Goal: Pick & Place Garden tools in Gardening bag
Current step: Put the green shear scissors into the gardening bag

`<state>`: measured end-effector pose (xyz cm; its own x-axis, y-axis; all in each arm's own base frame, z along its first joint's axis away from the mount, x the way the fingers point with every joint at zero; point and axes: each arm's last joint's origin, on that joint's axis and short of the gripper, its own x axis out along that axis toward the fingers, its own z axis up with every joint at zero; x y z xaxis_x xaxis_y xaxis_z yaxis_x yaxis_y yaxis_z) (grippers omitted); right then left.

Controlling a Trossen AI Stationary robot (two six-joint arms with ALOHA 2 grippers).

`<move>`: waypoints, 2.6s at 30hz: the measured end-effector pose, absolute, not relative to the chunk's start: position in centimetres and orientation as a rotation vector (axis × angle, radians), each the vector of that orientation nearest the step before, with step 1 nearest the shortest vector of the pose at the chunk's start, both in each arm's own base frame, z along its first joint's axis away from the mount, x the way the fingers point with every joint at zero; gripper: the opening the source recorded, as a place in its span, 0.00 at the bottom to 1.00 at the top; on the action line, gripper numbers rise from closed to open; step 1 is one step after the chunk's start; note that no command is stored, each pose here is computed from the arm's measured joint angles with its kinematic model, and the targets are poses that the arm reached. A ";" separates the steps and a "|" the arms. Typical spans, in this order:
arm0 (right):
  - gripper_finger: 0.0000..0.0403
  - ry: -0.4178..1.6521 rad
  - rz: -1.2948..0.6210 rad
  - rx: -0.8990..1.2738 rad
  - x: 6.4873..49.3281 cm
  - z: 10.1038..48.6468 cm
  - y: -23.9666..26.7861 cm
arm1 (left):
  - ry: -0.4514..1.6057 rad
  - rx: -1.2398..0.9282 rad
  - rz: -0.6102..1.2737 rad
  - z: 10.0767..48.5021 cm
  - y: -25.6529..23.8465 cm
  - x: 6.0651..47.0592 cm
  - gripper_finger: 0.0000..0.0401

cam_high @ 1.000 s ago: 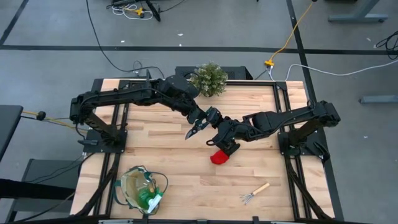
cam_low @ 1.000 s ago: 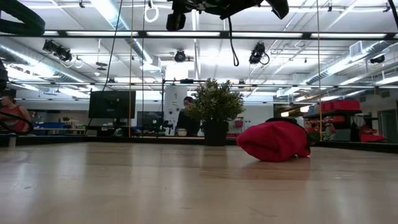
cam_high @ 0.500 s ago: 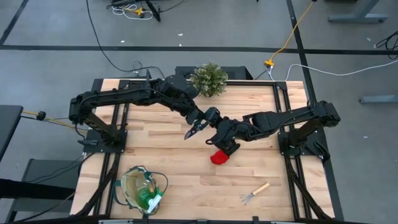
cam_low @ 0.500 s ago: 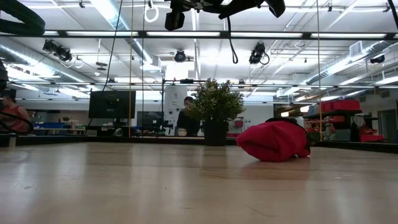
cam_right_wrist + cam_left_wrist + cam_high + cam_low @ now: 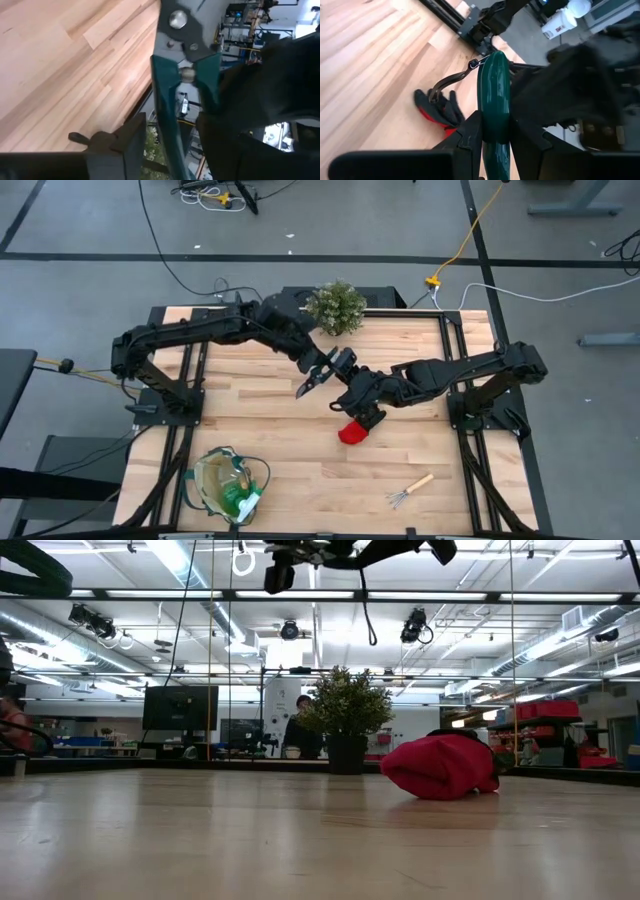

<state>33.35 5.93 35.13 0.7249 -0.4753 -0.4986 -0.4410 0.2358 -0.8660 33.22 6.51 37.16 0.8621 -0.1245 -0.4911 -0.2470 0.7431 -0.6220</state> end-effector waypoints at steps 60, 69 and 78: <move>0.01 0.508 -0.290 -0.413 33.7 37.4 4.4 | 0.351 -0.116 -0.207 42.7 -8.0 18.1 0.22; 0.01 0.515 -0.193 -0.379 33.8 37.2 4.1 | 0.357 -0.074 -0.389 39.8 -12.2 17.2 0.22; 0.01 0.502 -0.095 -0.354 33.9 37.2 4.4 | 0.376 -0.004 -0.536 37.1 -14.8 15.2 0.22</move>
<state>33.92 4.42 37.24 0.8736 -0.1753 -0.4539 0.0031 0.9348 -0.3551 15.24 -14.76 37.11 0.7936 -0.4989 -0.3482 0.4974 0.8616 -0.1010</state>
